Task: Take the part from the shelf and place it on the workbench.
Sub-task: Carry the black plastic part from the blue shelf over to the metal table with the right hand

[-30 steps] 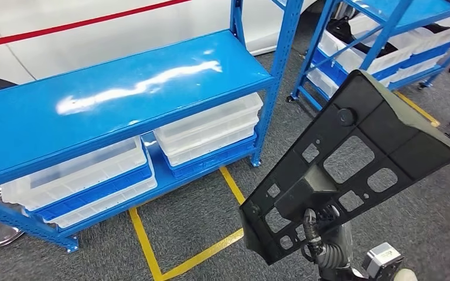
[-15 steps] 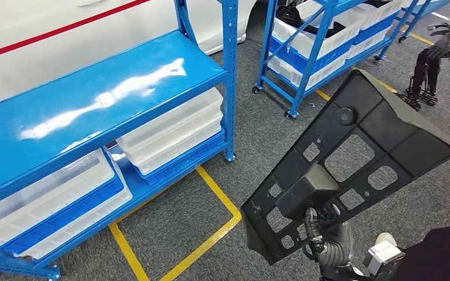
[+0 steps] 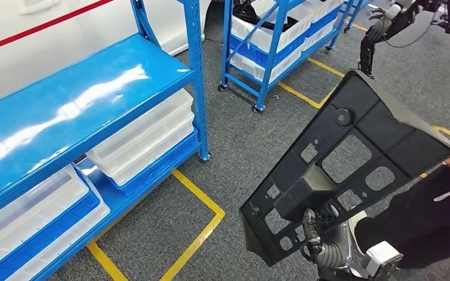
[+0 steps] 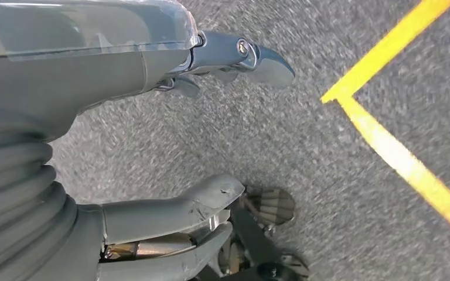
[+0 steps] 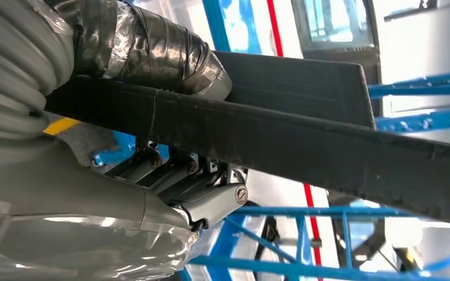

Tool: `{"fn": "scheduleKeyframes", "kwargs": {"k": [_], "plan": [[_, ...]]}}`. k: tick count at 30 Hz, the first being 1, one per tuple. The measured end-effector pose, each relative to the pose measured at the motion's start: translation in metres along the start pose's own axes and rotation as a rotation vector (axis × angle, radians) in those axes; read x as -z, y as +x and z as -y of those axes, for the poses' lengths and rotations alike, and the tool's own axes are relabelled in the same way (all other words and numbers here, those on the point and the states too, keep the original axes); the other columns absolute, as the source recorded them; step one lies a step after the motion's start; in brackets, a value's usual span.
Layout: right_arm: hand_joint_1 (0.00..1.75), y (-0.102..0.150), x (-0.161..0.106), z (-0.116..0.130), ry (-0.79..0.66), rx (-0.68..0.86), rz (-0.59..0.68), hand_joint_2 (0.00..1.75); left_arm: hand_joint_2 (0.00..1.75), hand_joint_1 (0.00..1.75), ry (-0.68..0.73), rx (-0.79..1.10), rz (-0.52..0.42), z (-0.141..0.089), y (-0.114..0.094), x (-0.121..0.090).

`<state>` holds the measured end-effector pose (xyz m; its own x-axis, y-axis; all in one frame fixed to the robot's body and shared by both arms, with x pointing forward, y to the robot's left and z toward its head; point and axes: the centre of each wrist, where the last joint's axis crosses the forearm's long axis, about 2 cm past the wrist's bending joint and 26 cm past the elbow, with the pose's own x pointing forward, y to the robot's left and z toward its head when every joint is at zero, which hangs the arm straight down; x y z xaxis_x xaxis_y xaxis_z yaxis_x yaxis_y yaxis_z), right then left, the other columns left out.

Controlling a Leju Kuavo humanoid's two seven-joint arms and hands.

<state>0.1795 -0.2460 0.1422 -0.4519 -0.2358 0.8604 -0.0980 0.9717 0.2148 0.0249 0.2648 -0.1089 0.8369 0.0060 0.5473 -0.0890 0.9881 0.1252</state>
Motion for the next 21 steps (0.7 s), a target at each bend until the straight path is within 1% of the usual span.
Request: {"fn": "scheduleKeyframes", "kwargs": {"k": [12,21], "plan": [[1.75,-0.001,0.0003,-0.0002,0.004,0.017,-0.007,1.75,1.75,0.0,0.003,0.002,0.01,-0.0001,0.0037,0.0021],[1.75,-0.0011,0.0008,-0.0009,0.002,0.019,-0.005,1.75,1.75,0.0,0.005,0.004,0.002,-0.0007,-0.0001,0.0001]]}}
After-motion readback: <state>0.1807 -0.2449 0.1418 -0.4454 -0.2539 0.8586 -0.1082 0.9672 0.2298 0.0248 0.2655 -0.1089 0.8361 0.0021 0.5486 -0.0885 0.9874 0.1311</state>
